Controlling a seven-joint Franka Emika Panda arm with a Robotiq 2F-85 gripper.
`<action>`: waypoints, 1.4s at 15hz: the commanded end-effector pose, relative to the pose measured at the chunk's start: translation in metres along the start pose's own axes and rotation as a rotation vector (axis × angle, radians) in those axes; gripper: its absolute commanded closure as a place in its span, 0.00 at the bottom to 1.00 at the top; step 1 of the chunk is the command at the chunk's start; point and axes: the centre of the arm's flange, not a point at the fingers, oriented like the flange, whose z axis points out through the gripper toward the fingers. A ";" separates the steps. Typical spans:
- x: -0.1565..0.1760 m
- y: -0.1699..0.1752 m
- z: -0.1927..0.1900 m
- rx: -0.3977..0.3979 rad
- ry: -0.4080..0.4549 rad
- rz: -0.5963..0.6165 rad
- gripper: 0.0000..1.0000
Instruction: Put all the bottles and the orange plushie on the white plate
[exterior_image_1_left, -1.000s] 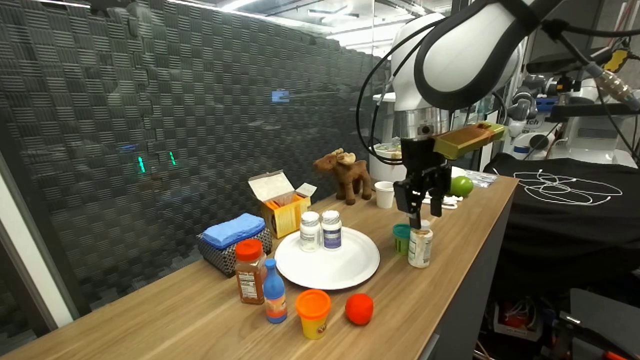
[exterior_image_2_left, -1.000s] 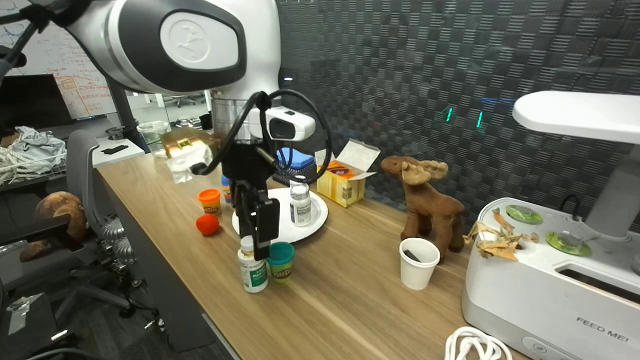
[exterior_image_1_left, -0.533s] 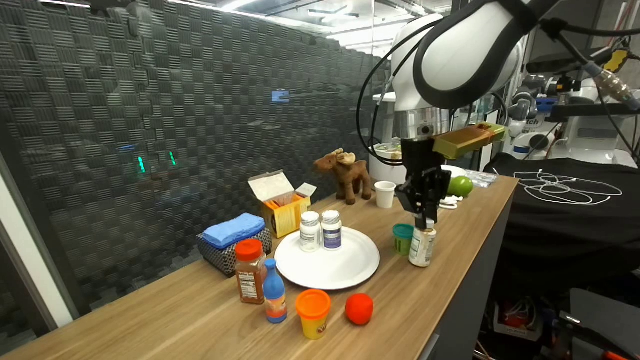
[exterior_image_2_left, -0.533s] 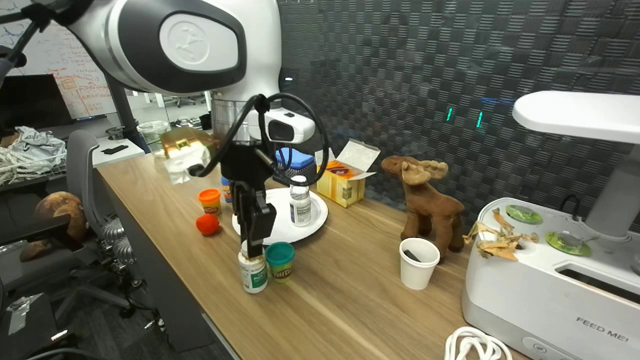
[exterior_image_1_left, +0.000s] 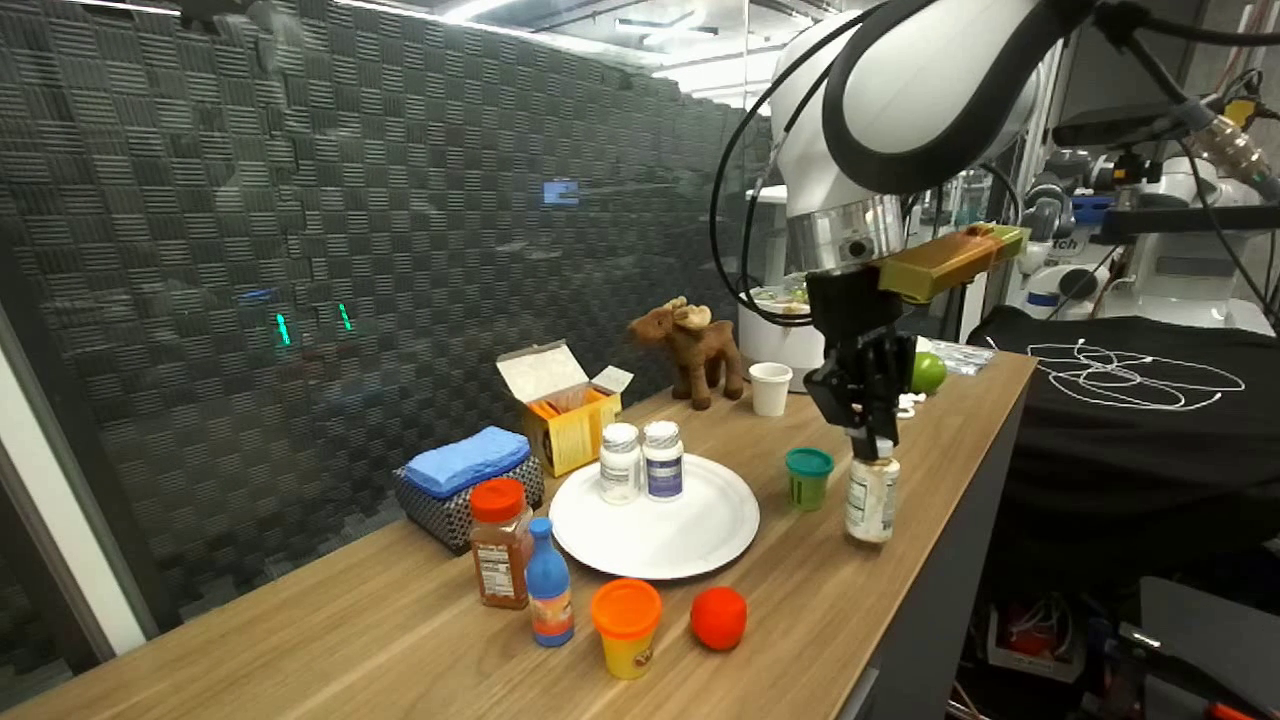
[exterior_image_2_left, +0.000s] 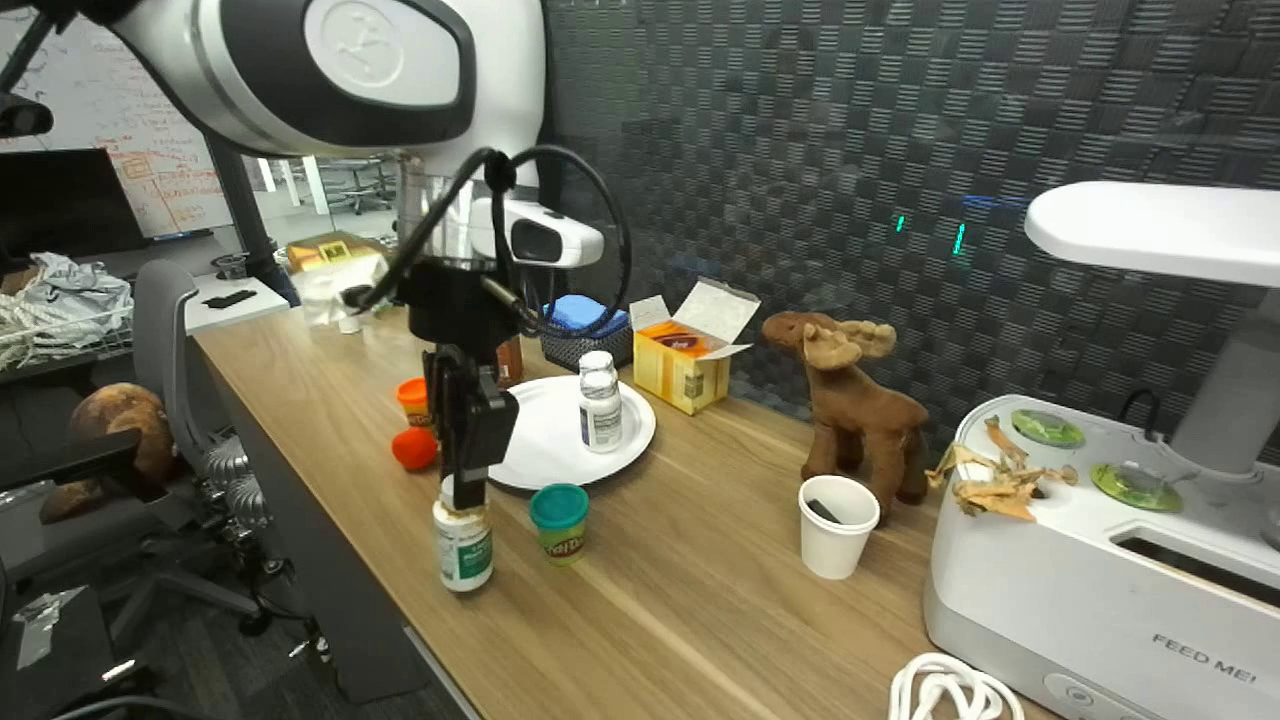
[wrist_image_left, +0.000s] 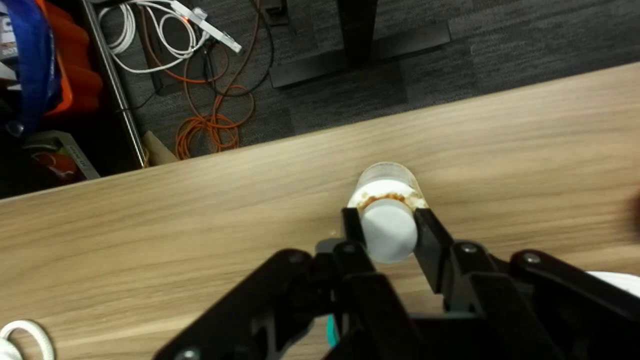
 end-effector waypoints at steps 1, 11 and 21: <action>-0.010 -0.023 -0.044 -0.056 0.008 -0.078 0.92; 0.037 -0.088 -0.054 -0.169 0.182 -0.278 0.92; 0.082 -0.104 -0.049 -0.118 0.269 -0.293 0.92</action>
